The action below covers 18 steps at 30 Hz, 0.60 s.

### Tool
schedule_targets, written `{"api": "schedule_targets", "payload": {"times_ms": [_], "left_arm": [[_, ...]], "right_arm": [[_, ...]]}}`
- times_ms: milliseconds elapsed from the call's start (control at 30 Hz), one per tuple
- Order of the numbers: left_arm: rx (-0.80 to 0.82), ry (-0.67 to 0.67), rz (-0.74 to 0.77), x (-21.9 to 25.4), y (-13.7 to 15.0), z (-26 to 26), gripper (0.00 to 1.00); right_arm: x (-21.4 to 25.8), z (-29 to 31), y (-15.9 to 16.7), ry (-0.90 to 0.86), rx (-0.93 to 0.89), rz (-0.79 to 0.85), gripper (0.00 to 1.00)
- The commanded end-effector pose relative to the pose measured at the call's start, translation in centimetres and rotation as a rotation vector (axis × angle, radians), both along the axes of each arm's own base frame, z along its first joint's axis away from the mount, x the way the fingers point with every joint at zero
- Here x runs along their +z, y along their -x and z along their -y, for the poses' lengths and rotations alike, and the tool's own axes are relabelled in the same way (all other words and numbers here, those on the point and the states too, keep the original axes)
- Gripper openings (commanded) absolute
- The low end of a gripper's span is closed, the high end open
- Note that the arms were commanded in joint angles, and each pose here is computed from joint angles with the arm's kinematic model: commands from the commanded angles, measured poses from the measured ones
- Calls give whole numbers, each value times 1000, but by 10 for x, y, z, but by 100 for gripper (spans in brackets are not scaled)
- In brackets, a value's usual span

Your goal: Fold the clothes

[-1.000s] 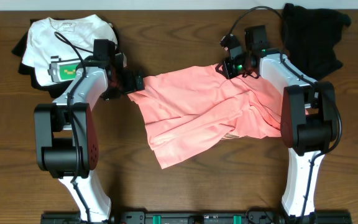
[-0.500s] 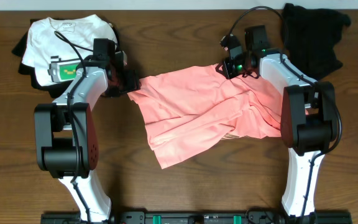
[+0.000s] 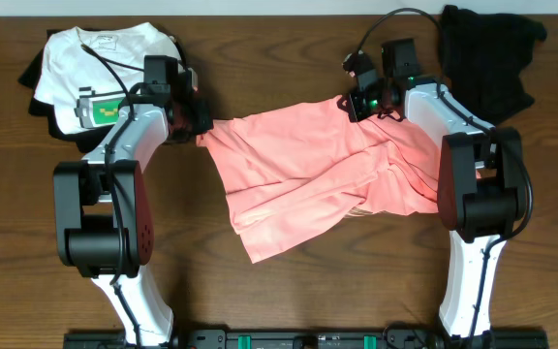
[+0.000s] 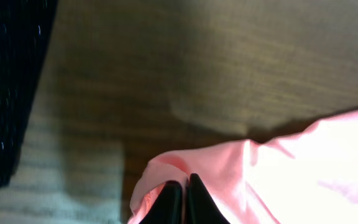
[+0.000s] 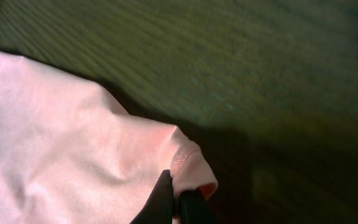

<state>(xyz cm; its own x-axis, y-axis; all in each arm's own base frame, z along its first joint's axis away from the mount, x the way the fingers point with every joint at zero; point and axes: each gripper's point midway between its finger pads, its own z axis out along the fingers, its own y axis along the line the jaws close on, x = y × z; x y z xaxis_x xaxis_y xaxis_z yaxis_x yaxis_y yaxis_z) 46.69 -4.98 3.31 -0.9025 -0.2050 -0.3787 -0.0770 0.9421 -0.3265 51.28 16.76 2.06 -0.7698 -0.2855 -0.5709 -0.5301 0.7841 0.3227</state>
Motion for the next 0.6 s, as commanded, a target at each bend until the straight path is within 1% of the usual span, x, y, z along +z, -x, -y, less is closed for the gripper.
{"api": "schedule_targets", "payload": {"times_ms": [0,100,167,300,433,567], "left_arm": [[-6,-1,13,-3,-4,0,6],[-5,-1,21,-2,-6,0,6],[-5,-1,20,-2,-5,0,6],[-5,-1,34,7,-5,0,6],[-25,-11,77,28,-6,0,6],[-28,-13,110,54,-1,0,6]], "right_arm": [[13,4,-15,-8,25,67,1],[25,9,-24,-20,18,91,1],[39,9,-28,-56,46,115,1],[66,16,-32,-94,46,127,1],[84,28,-25,-77,46,103,1],[89,36,-9,-56,63,41,1]]}}
